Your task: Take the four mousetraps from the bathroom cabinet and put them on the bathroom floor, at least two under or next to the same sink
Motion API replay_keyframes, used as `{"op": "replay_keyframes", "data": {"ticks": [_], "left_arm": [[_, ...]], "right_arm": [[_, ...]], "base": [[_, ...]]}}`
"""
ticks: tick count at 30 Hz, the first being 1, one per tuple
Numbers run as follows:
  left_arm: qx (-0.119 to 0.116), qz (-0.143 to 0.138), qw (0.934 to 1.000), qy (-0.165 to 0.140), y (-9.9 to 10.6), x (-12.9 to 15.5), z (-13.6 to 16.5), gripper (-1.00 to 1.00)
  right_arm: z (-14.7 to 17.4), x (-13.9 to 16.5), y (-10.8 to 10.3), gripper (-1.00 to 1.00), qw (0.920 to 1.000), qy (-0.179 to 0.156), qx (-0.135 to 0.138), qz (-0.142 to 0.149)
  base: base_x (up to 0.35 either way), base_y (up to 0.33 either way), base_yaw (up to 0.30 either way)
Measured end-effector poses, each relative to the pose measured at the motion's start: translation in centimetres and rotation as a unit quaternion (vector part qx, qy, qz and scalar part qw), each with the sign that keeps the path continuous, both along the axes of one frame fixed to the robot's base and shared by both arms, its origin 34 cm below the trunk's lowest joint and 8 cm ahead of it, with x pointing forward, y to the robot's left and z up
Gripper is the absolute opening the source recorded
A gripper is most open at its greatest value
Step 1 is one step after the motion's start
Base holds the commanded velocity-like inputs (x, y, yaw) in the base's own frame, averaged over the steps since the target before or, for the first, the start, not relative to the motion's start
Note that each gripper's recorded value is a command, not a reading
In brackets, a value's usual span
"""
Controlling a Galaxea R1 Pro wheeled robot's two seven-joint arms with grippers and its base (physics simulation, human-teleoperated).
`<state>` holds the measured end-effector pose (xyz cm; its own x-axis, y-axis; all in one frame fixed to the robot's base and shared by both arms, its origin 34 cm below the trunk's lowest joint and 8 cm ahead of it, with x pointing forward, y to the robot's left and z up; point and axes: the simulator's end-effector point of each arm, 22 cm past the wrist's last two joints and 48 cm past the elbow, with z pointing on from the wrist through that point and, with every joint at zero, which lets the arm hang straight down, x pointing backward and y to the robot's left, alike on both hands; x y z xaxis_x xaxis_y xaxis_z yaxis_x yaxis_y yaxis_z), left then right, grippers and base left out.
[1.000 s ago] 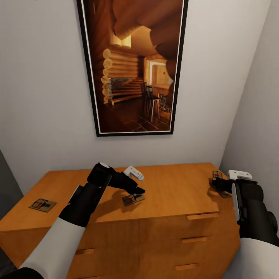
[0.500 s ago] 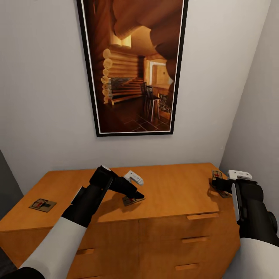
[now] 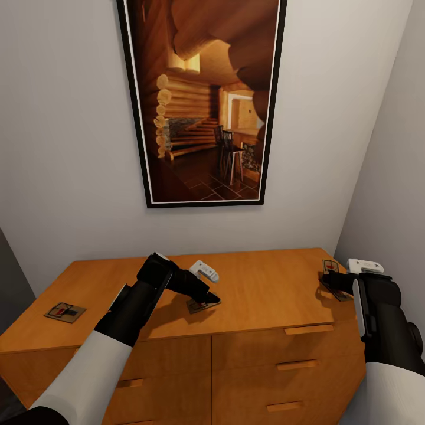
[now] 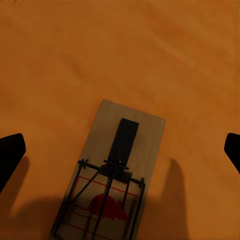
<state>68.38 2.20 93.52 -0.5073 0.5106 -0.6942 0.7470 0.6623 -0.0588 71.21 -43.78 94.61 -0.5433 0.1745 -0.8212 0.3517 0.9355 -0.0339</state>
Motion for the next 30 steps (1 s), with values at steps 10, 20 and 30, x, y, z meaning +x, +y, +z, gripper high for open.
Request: {"op": "replay_keyframes", "data": {"ticks": [10,20,30], "left_arm": [[0.0,0.0,1.0,0.0,-0.01,0.0,-0.01,1.0],[0.0,0.001,1.0,0.001,0.07,0.0,-0.11,1.0],[0.001,0.002,1.0,0.002,0.31,0.06,-0.18,1.0]], "right_arm": [[-0.01,0.01,-0.02,-1.0,1.0,0.0,0.0,0.0],[0.0,0.0,0.0,-1.0,1.0,0.0,0.0,0.0],[0.0,0.0,0.0,-1.0,1.0,0.0,0.0,0.0]], "base": [[-0.035,-0.003,0.0],[-0.095,-0.024,0.0],[-0.007,-0.002,0.0]]}}
